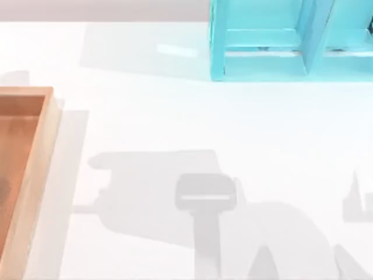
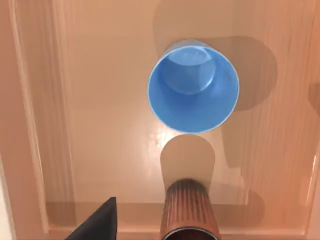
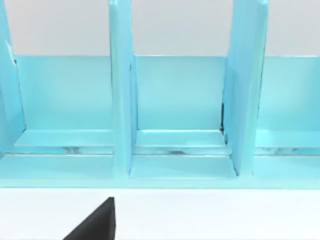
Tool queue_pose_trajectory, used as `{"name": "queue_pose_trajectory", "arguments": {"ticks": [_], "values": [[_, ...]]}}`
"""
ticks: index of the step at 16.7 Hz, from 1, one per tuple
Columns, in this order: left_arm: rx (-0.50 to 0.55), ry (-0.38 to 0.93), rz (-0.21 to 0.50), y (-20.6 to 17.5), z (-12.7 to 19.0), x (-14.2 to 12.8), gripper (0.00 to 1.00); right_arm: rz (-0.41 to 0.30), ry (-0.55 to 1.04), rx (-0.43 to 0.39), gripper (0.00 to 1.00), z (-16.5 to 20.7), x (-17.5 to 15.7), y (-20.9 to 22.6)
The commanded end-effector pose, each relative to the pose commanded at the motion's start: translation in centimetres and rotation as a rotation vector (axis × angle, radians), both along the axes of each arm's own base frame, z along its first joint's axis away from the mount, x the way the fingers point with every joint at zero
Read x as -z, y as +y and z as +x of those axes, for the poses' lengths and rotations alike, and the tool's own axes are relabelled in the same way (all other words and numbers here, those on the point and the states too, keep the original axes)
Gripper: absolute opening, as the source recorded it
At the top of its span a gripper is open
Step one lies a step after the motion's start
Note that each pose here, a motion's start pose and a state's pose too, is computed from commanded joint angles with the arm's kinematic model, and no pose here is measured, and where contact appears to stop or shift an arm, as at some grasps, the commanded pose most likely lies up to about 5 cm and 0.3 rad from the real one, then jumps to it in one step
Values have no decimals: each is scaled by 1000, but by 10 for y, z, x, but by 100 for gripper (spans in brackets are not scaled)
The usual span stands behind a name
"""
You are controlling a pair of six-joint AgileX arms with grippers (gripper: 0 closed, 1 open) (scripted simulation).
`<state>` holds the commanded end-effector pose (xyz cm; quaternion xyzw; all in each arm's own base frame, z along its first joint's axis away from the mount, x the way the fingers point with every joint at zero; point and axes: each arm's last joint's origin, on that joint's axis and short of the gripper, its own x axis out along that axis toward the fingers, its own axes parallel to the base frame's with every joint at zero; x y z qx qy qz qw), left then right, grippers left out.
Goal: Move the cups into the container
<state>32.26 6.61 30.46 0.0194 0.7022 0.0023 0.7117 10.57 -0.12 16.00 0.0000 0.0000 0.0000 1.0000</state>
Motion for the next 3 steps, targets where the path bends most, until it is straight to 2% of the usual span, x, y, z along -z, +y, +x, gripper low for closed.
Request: {"name": "queue_pose_trajectory", "arguments": {"ticks": [3], "values": [[0, 3, 0, -1, -2, -10, 100, 0, 0, 0, 100, 0, 0, 0]]}}
